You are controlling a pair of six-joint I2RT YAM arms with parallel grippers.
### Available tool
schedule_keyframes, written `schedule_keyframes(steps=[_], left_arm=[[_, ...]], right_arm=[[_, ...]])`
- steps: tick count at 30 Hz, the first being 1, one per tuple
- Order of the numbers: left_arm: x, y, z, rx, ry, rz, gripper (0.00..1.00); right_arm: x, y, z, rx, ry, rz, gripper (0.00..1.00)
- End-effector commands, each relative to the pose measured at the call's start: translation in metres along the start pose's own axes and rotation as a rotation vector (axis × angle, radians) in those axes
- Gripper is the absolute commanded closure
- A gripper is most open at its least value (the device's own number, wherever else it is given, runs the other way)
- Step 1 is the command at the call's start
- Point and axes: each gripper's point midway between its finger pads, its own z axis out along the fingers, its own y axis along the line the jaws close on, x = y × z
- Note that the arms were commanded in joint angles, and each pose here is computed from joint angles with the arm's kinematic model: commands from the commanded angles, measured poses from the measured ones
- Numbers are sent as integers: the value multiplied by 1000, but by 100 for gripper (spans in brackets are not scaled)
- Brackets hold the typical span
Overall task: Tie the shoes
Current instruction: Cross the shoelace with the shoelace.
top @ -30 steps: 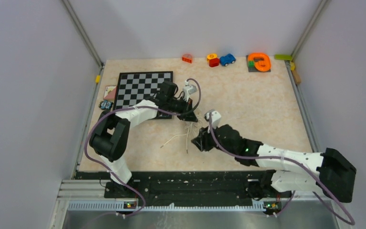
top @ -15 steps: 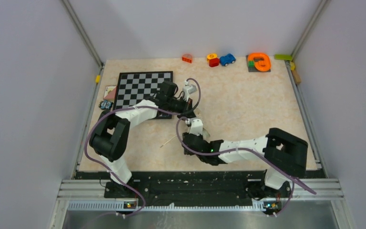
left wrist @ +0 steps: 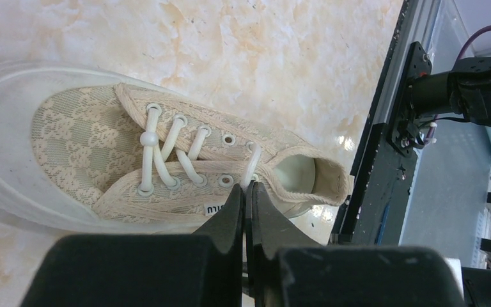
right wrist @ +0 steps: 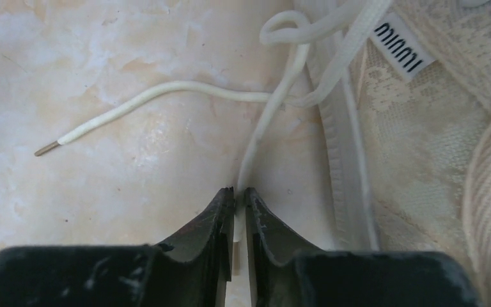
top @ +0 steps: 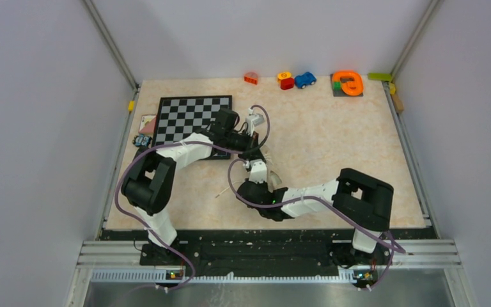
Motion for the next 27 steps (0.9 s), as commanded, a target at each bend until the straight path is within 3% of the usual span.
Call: schedule_keyframes(steps=[1,12,18,27], left_arm=[[-15,-4,-1,19,-22,41,100],[-13,-6,1,44,-3,22,100],[-12,-8,2,63,12,2,100],[-13,-9,5,85,16,-15,100]], right_arm=[[3,11,0,-22,28,-54,98],[-111,14,-99,-379,-297,-262,100],[-138,-18,-91,-526,-372,-273,100],[-146,-17,-107,-865,-596,-367,100]])
